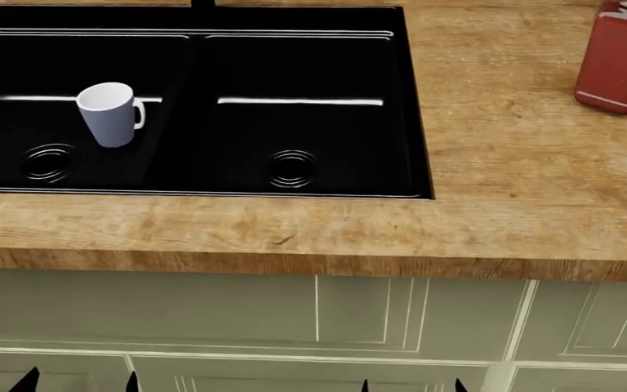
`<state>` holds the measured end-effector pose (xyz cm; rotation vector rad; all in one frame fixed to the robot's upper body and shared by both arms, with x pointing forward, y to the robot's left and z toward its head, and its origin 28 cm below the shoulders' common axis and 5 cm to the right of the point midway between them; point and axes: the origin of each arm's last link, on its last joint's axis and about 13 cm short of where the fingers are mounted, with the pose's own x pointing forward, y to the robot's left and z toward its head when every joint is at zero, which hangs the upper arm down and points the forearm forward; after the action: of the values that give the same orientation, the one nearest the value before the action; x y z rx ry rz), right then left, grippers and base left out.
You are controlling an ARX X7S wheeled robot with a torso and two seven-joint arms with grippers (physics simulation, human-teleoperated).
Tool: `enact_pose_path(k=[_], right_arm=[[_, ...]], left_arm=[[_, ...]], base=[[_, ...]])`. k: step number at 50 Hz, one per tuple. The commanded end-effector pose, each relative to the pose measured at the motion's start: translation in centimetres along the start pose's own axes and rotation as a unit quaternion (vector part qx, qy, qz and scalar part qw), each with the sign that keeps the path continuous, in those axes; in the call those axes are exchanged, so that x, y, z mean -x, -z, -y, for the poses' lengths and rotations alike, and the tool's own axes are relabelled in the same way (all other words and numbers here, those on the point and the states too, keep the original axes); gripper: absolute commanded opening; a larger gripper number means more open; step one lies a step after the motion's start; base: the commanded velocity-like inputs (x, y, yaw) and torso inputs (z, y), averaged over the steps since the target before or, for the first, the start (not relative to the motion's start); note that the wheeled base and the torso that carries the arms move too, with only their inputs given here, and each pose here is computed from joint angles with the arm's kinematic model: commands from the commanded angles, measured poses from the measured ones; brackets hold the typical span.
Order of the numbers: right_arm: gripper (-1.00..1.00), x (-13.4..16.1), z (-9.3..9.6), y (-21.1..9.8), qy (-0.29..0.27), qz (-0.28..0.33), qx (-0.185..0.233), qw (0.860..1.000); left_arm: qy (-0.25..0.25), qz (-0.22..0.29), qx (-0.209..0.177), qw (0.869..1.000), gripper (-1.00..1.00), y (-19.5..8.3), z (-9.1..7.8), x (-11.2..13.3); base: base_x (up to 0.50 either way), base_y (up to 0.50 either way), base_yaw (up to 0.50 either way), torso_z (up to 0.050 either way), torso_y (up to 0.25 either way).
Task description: Turn on the sink faucet.
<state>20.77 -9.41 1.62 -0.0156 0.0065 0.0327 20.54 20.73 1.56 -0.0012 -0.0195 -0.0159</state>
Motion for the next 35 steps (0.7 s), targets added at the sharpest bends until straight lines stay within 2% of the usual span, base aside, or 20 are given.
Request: enact_pose_path(k=[1,13,20,25,28,35], right_arm=[[1.0,0.2,0.1,-0.7,-0.005,0.006,0.006,1.0],[1.0,0.7,1.0,-3.5,0.003,0.033,0.001,0.999],[1.0,0.9,1.7,-5.5,0.004,0.041,0.012,0.999],[1.0,1.0,2.2,-7.9,0.011,0.048,0.041,0.998],[1.0,0.8,2.3,-8.5,0.011,0.048,0.048,0.998],[1.0,0.0,2.6,-12.0,0.003,0.068,0.079,0.995]], left_arm=[[0.019,0.022,-0.002,1.0,1.0,-1.1,0.0,0.6],[0.023,0.039,0.014,0.999,1.0,-4.5,-1.2,1.2],[0.024,0.063,-0.014,0.998,1.0,-8.2,-1.6,1.4],[0.018,0.082,-0.033,0.996,1.0,-10.2,-2.2,1.1],[0.018,0.087,-0.037,0.995,1.0,-11.1,-2.4,1.0],[0.012,0.099,-0.048,0.994,1.0,-14.4,-3.0,0.2]], base=[[0.0,0.0,0.0,0.05,0.051],[0.0,0.0,0.0,0.05,0.056],[0.0,0.0,0.0,0.05,0.062],[0.0,0.0,0.0,0.05,0.064],[0.0,0.0,0.0,0.05,0.066],[0.0,0.0,0.0,0.05,0.066]])
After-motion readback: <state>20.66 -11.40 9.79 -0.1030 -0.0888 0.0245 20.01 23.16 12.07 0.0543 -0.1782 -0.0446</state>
